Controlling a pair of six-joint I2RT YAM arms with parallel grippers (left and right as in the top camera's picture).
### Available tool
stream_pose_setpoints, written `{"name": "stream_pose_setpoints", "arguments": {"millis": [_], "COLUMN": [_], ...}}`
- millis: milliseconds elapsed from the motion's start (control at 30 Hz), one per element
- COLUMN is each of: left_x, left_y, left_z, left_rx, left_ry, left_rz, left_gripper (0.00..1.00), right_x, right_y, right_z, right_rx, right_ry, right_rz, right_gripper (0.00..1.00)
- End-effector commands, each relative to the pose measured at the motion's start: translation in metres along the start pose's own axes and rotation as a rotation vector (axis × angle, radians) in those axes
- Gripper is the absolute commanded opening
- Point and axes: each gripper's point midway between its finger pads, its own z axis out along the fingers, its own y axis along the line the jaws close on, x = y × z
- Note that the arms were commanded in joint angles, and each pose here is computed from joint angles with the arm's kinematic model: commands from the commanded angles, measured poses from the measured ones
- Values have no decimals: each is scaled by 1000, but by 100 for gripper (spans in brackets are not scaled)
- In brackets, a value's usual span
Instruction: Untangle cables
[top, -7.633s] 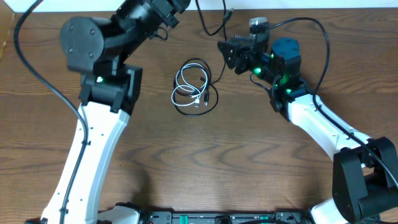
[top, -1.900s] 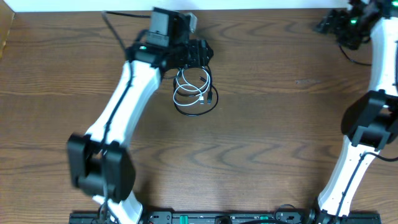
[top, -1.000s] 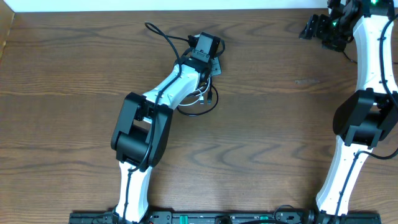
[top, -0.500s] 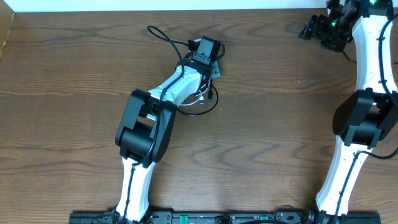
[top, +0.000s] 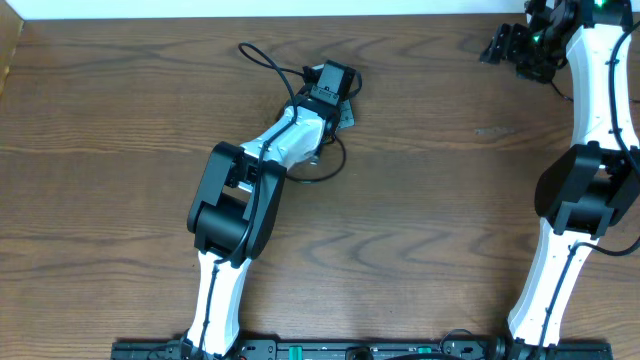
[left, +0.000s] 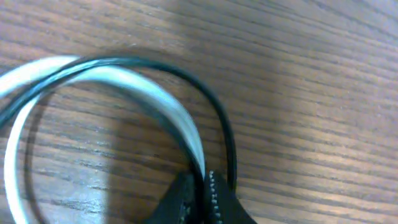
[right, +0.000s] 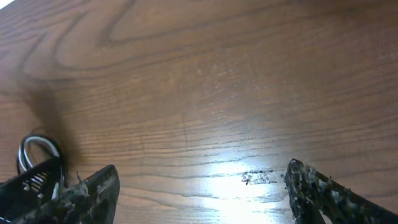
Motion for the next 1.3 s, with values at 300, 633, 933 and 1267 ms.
{"name": "stream_pose_setpoints", "arguments": {"millis": [300,633,933,1267], "left_x": [-36,-64,-75,-72], "left_y": [-82,-94,-94,-81], "left_z": [-113,-246,-282,-273], "left_rx": [457,592,622,564], "left_ry": [-11,-158,-228,-201], "left_rz": [177,289,293,279], "left_gripper": [7,7,8,8], "right_x": [2,19,48,70], "right_y": [21,80,151,114], "right_z": [-19,-21,-32,-7], "right_rx": [-71,-322,-589,-272], "right_ry": [-12,30,92,201], "right_rz": [-67,-222,-323,-198], "right_gripper": [79,79,79,75]}}
